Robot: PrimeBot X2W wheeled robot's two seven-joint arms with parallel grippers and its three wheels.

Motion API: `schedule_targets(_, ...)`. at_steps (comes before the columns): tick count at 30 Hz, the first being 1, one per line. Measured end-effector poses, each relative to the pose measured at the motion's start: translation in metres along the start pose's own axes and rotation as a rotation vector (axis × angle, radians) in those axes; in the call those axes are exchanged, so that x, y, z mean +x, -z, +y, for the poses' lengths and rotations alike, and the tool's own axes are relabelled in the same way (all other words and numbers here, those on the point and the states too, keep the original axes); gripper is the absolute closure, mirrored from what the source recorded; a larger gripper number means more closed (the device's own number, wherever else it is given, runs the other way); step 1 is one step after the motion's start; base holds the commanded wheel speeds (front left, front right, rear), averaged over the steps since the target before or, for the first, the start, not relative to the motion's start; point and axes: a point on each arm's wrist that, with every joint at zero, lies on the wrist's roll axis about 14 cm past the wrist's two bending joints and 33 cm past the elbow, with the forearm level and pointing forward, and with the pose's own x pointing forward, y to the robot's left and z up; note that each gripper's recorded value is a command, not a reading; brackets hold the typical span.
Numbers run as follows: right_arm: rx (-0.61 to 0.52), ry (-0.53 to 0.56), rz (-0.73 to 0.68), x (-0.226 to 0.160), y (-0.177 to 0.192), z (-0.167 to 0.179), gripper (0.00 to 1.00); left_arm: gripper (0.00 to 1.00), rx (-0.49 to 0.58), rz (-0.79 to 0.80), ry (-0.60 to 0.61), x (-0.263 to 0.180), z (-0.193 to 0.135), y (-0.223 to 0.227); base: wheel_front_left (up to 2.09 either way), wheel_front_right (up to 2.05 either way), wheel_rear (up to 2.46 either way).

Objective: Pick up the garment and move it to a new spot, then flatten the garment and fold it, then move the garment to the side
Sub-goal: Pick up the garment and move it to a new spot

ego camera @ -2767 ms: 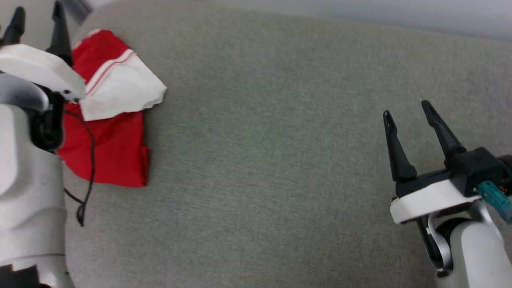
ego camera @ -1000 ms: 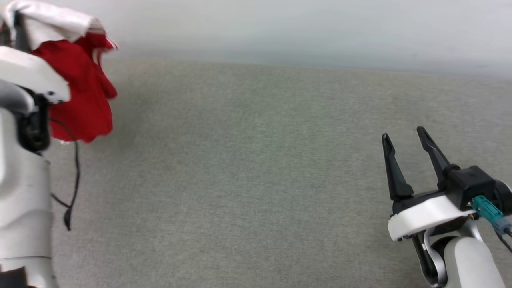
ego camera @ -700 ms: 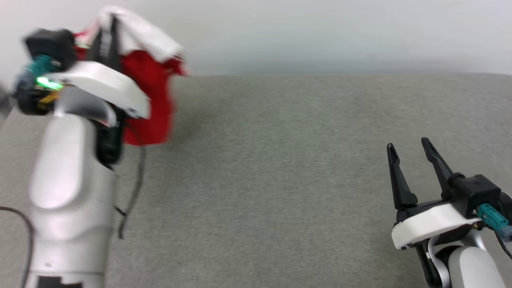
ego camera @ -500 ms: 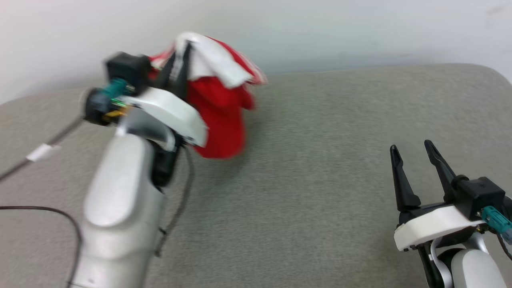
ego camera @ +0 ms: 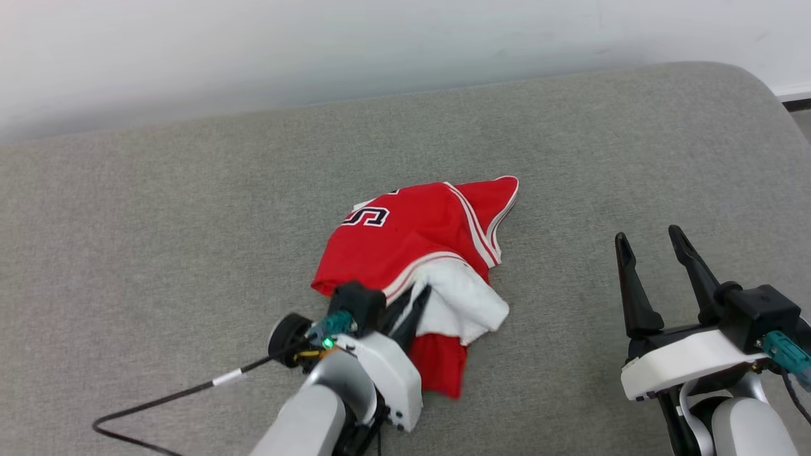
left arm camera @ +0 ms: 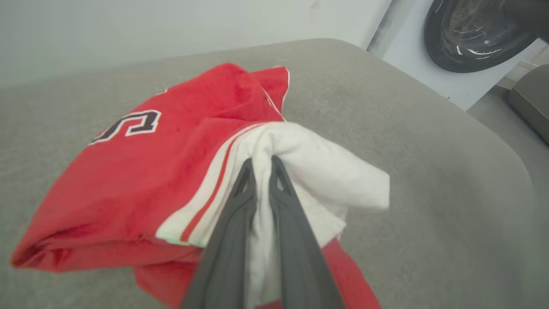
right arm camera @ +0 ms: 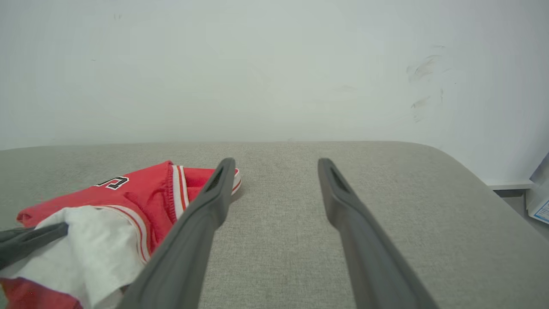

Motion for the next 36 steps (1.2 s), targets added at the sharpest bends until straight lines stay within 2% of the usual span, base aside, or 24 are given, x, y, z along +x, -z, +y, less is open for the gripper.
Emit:
schedule_targets(1, 0.006, -0.004, 0.001, 0.001, 0.001, 0.002, 0.0, 1.0, -0.009, 0.019, -0.006, -0.003, 0.0, 0.008, 0.0, 0.0, 0.0)
schedule_targets(2, 0.011, -0.009, 0.003, 0.002, 0.003, 0.003, 0.0, 0.82, -0.016, 0.025, -0.012, -0.006, 0.0, 0.013, 0.0, 0.0, 0.0)
schedule_targets(3, 0.019, -0.011, -0.003, 0.003, 0.003, 0.004, 0.0, 0.53, -0.018, 0.028, -0.023, -0.008, 0.002, 0.016, 0.0, 0.0, 0.0)
schedule_targets(4, 0.028, -0.011, -0.007, 0.005, 0.003, 0.004, 0.0, 0.0, -0.016, 0.022, -0.029, -0.01, 0.004, 0.015, 0.0, 0.0, 0.0)
schedule_targets(9, 0.036, -0.036, -0.01, 0.008, 0.003, 0.013, 0.0, 0.0, 0.006, -0.082, -0.055, -0.017, 0.007, -0.009, 0.0, 0.0, 0.0)
schedule_targets(14, 0.038, -0.06, -0.026, 0.008, -0.004, 0.021, 0.0, 0.0, 0.054, -0.236, -0.072, -0.026, 0.007, -0.052, 0.0, 0.0, 0.0)
schedule_targets(16, 0.036, -0.065, -0.024, 0.004, -0.005, 0.023, 0.0, 0.0, 0.06, -0.293, -0.101, -0.033, 0.01, -0.066, 0.0, 0.0, 0.0)
schedule_targets(20, 0.029, -0.068, -0.037, -0.003, -0.012, 0.024, 0.0, 0.0, 0.066, -0.397, -0.237, -0.057, 0.038, -0.091, 0.0, 0.0, 0.0)
schedule_targets(25, 0.023, -0.066, -0.036, -0.014, -0.015, 0.024, 0.0, 0.0, 0.068, -0.436, -0.426, -0.099, 0.082, -0.092, 0.0, 0.0, 0.0)
schedule_targets(29, 0.023, -0.068, -0.037, -0.022, -0.017, 0.024, 0.0, 0.0, 0.073, -0.448, -0.533, -0.131, 0.106, -0.086, 0.0, 0.0, 0.0)
schedule_targets(32, 0.023, -0.066, -0.028, -0.029, -0.015, 0.024, 0.0, 0.0, 0.087, -0.425, -0.569, -0.149, 0.114, -0.075, 0.0, 0.0, 0.0)
schedule_targets(36, 0.022, -0.069, -0.033, -0.03, -0.018, 0.025, 0.0, 0.0, 0.088, -0.41, -0.563, -0.151, 0.11, -0.069, 0.0, 0.0, 0.0)
